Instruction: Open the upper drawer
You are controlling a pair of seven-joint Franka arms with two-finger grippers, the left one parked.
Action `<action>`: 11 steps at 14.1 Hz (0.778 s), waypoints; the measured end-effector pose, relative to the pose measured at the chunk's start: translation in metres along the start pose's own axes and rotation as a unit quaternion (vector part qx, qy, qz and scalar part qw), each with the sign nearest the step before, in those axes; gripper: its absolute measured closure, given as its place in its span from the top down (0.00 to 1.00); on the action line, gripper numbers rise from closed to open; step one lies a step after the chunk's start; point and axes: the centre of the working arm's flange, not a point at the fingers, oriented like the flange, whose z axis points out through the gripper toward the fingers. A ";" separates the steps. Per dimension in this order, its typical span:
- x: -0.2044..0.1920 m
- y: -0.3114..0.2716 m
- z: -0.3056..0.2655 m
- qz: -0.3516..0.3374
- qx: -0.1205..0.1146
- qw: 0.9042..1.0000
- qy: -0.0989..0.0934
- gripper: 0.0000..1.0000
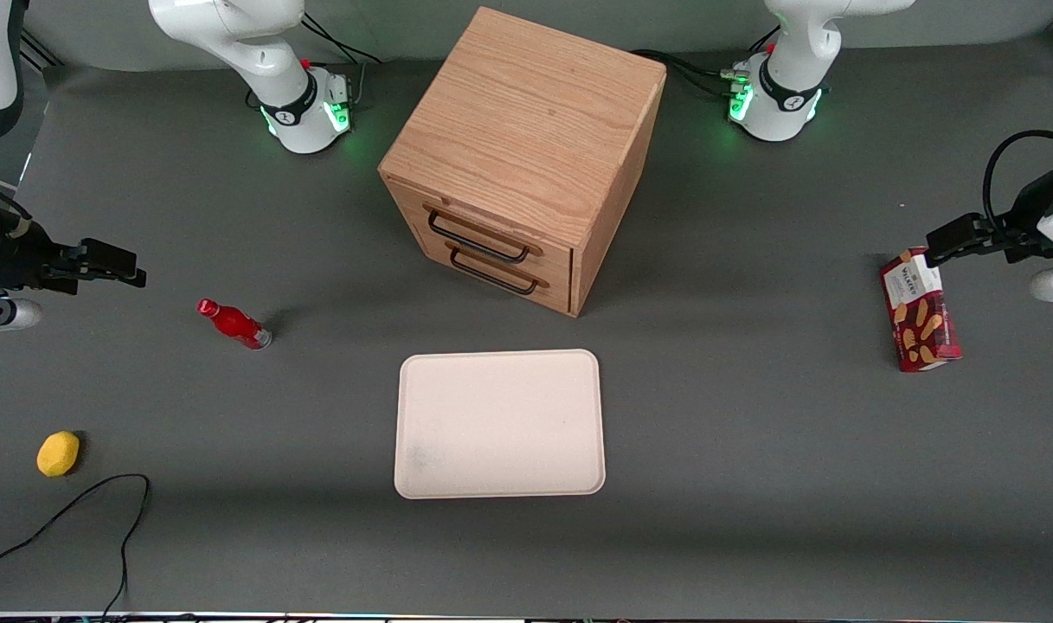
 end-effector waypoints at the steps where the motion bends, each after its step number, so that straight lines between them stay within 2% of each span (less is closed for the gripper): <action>1: 0.000 0.000 -0.001 0.000 0.000 1.000 0.000 1.00; 9: 0.001 -0.003 -0.001 -0.003 0.000 1.000 0.000 1.00; 11: -0.001 -0.005 -0.001 -0.004 0.001 1.000 -0.007 1.00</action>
